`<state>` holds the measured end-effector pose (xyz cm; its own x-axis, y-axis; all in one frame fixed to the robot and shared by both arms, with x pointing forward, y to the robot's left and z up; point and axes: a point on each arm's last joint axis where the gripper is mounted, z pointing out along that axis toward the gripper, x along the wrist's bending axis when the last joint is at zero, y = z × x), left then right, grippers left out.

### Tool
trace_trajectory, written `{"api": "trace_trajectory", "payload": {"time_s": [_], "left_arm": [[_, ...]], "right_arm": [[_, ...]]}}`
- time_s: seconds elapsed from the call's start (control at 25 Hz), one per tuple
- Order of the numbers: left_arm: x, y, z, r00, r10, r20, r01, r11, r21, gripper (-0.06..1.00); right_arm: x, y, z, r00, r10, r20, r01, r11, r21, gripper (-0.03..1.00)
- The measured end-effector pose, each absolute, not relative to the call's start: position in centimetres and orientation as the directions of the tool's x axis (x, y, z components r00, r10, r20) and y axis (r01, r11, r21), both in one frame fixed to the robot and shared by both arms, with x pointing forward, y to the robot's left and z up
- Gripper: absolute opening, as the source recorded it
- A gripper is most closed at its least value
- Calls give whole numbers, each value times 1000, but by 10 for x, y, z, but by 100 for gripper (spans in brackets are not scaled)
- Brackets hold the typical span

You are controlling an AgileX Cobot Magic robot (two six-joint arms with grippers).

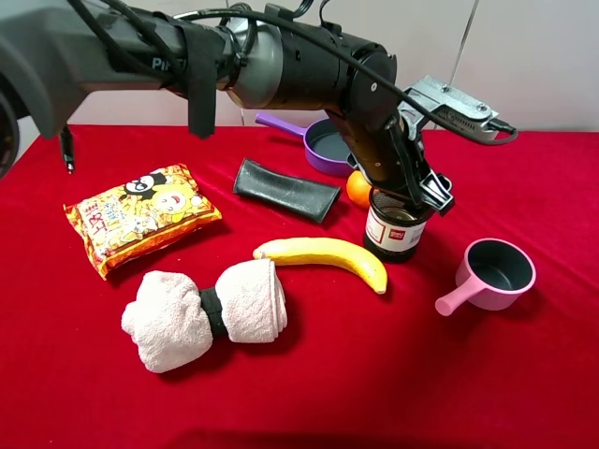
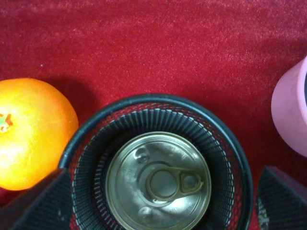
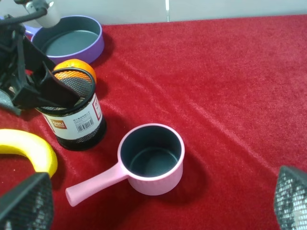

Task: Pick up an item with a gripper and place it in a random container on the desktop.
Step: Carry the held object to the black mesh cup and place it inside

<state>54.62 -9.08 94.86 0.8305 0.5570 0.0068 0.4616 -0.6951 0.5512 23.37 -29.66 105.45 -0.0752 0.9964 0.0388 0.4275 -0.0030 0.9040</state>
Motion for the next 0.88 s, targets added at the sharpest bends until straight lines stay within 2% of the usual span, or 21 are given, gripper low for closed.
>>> {"api": "trace_trajectory", "payload": {"time_s": [0.28,0.48,0.6,0.88], "left_arm": [[546,-90,951,830,557,6,462,-694,552,78],[543,-87,955,832,555,4,470,-709,525,94],[540,-83,959,835,550,3,479,-729,489,98],[531,-70,997,841,541,20,469,-746,473,99]], "right_arm": [[234,-297,1055,-75,996,39,427,-3,904,69],[234,-297,1055,-75,996,39,427,-3,904,69],[234,-297,1055,-75,996,39,427,-3,904,69],[234,-297,1055,-75,996,39,427,-3,904,69]]}}
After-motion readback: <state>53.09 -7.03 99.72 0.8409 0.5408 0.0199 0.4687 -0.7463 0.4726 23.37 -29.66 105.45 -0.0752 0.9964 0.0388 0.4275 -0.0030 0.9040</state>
